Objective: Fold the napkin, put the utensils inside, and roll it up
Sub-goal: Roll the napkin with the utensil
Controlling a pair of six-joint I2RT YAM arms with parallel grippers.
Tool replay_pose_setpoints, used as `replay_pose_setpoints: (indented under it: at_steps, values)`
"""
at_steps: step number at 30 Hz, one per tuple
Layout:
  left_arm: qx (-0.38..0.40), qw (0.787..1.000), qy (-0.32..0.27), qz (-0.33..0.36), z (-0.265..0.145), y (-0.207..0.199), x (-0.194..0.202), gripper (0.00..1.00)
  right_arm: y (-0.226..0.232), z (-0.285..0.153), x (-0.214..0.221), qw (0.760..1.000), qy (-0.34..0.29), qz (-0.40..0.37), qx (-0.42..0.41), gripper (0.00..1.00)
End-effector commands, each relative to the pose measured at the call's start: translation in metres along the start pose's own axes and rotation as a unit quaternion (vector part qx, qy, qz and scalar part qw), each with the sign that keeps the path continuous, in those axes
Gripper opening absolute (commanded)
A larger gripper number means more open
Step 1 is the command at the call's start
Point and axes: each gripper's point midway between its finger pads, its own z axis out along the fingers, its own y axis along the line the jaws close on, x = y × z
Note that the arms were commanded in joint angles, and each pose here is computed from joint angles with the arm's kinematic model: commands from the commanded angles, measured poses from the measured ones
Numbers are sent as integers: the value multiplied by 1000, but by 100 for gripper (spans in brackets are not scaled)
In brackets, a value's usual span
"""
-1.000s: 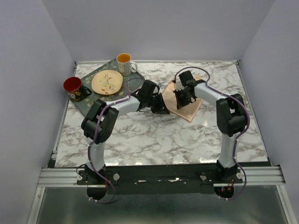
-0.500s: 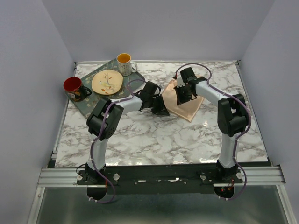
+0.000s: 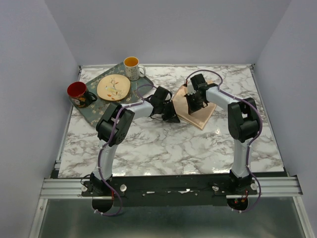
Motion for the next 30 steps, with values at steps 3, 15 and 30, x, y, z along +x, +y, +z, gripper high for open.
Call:
replay_pose_setpoints:
  at_steps: [3, 15, 30]
  values:
    - [-16, 1000, -5, 4, 10, 6, -7, 11, -4, -13, -13, 1000, -13, -4, 13, 1]
    - [-18, 1000, -6, 5, 8, 7, -8, 11, 5, -15, -21, 1000, -12, -4, -13, 1]
    - [-24, 1000, -2, 6, 13, 10, -11, 11, 8, 13, 7, 999, 21, 13, -32, 1]
